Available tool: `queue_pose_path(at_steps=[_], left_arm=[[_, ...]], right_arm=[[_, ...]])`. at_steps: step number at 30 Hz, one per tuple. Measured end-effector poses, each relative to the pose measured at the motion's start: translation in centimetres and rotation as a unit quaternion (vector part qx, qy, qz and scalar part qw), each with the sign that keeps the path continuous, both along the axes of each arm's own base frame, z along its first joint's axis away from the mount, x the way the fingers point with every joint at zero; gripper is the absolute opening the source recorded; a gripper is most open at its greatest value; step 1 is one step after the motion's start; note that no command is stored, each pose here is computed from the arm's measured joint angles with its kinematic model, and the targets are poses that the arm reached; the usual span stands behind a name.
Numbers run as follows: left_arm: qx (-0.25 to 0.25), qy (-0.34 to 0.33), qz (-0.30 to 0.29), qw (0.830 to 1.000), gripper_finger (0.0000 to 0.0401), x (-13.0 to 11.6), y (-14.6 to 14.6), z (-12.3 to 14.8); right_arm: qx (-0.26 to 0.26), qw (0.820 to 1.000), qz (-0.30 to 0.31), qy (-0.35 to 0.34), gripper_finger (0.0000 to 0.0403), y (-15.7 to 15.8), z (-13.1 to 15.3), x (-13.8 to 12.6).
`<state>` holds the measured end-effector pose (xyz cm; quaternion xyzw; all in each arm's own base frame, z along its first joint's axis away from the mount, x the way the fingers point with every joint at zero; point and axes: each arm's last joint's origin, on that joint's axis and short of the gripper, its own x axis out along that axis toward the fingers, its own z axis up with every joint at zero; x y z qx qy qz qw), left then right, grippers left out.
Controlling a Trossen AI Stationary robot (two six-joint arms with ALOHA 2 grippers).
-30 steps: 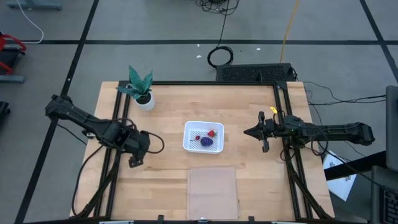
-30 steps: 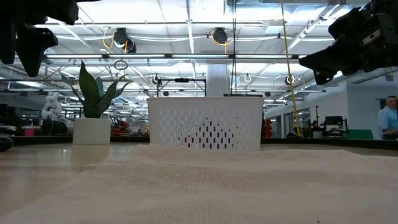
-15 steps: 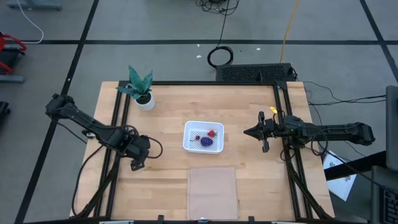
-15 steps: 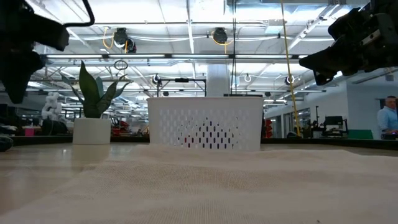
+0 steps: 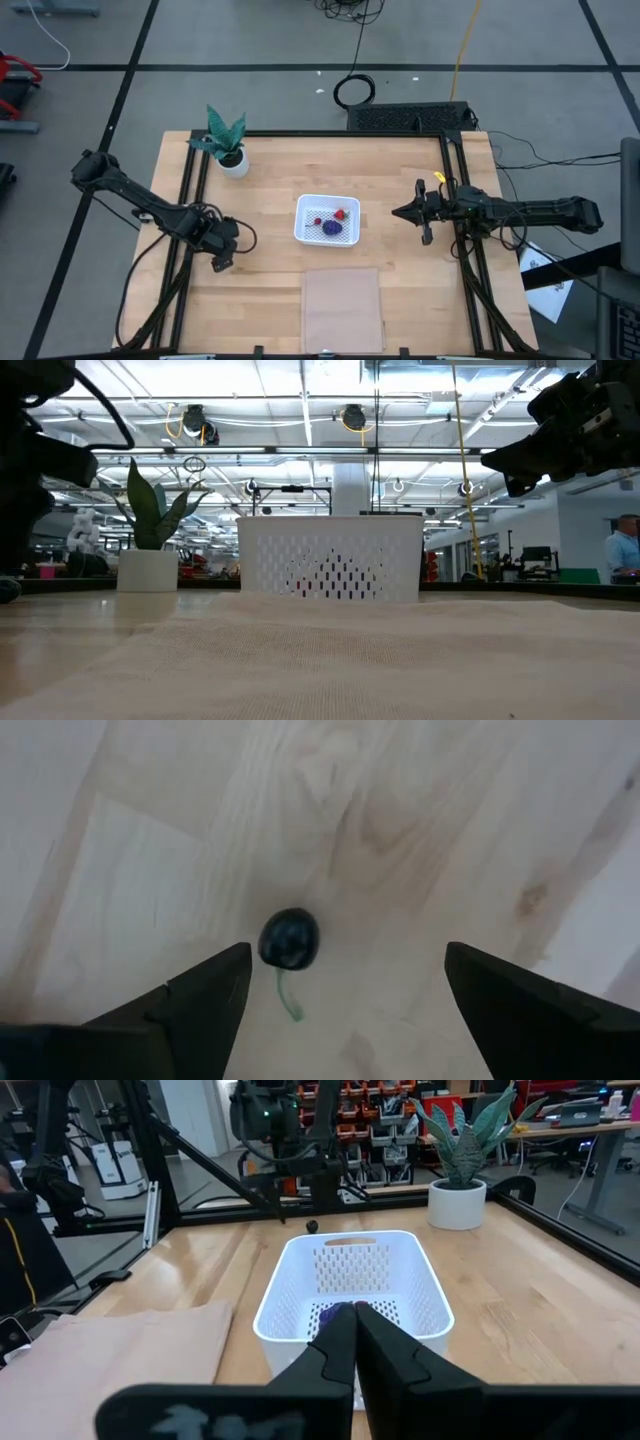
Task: Pick and placing Produce into tupperware
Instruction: Put the black cherry into the white bin
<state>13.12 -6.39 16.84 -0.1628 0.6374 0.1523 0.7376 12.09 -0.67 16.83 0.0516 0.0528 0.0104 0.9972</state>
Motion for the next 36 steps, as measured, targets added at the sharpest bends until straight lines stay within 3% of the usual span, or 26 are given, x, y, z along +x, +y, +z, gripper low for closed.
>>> queue_pose_path(at_steps=[18,26,31,36], left_arm=[[0.025,0.011,0.011,1.000,0.0335,0.3,1.7,-0.3],[0.014,0.019,0.027,0.999,0.0335,0.2,1.9,-0.6],[-0.005,0.044,0.082,0.996,0.0335,-0.5,2.1,-1.8],[-0.002,0.035,0.070,0.997,0.0335,-0.5,2.1,-2.1]], right_arm=[[0.001,1.000,0.000,0.012,0.0000,0.0,-0.2,0.2],[0.001,1.000,0.000,0.012,0.0000,0.0,-0.2,0.2],[0.001,1.000,0.000,0.012,0.0000,0.0,-0.3,0.2],[0.000,1.000,0.000,0.012,0.0000,0.0,-0.2,0.2]])
